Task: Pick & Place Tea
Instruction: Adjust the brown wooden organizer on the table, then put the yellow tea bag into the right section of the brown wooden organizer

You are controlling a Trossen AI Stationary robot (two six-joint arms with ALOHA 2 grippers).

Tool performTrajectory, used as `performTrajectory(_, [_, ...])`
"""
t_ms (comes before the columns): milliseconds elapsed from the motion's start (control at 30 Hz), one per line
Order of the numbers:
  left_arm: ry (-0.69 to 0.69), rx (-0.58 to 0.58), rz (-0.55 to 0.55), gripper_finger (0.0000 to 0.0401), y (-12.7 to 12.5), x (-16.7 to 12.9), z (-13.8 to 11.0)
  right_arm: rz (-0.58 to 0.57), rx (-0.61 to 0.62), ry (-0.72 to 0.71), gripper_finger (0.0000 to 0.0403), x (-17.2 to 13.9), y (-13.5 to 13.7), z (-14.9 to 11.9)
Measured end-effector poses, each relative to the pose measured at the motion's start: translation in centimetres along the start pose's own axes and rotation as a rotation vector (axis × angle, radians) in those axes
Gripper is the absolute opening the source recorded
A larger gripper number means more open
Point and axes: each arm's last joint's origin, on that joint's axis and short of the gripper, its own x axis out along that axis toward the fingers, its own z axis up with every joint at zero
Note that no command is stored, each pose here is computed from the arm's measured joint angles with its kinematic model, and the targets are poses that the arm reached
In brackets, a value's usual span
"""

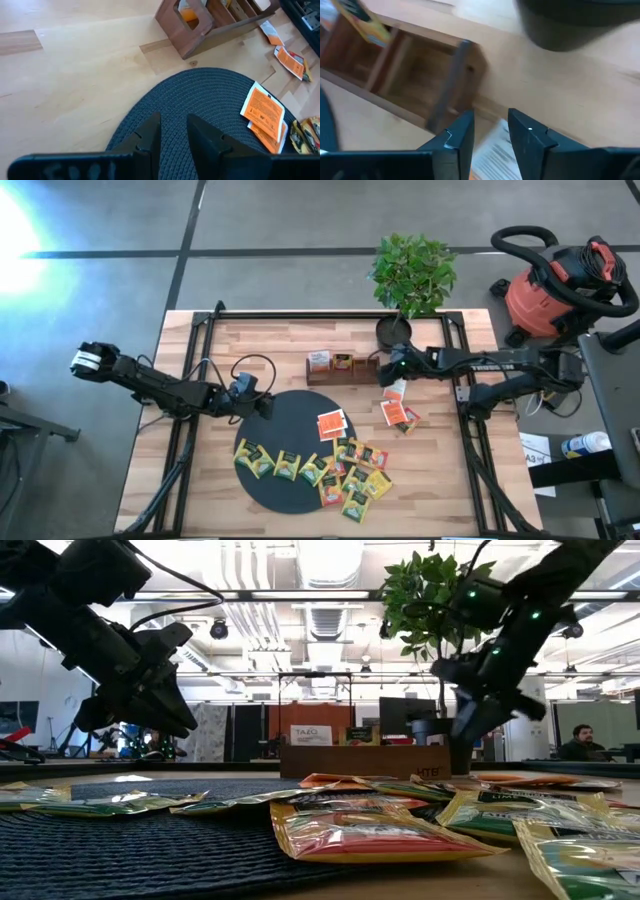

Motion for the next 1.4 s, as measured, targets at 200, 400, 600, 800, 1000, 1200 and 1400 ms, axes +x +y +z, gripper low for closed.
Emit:
performTrajectory(200, [0.0,-0.001,0.0,0.009,0.0,0.0,0.0,0.055,-0.004,0.04,0.0107,2.0,1.6,0.9])
performTrajectory(400, [0.0,-0.001,0.0,0.009,0.0,0.0,0.0,0.086,-0.086,0.068,0.0111,3.1,4.0,2.5])
performTrajectory(600, [0.003,-0.002,-0.001,0.009,0.0,0.0,0.0,0.008,-0.23,0.172,0.0112,1.5,4.5,3.2])
performTrajectory(800, [0.003,0.0,-0.001,0.009,0.0,0.0,0.0,0.043,-0.351,0.315,0.0113,-2.7,2.6,2.3])
performTrajectory(1000, [0.002,0.02,0.0,0.009,0.0,0.0,0.0,0.205,-0.399,0.425,0.0123,-5.4,1.2,-0.2])
performTrajectory(1200, [0.009,0.02,-0.004,0.009,0.0,0.0,0.0,0.32,-0.512,0.471,0.0132,-7.3,2.4,-2.4])
performTrajectory(1400, [0.035,0.025,-0.018,0.009,-0.1,0.0,-0.1,0.385,-0.628,0.557,0.014,-7.5,4.4,-5.2])
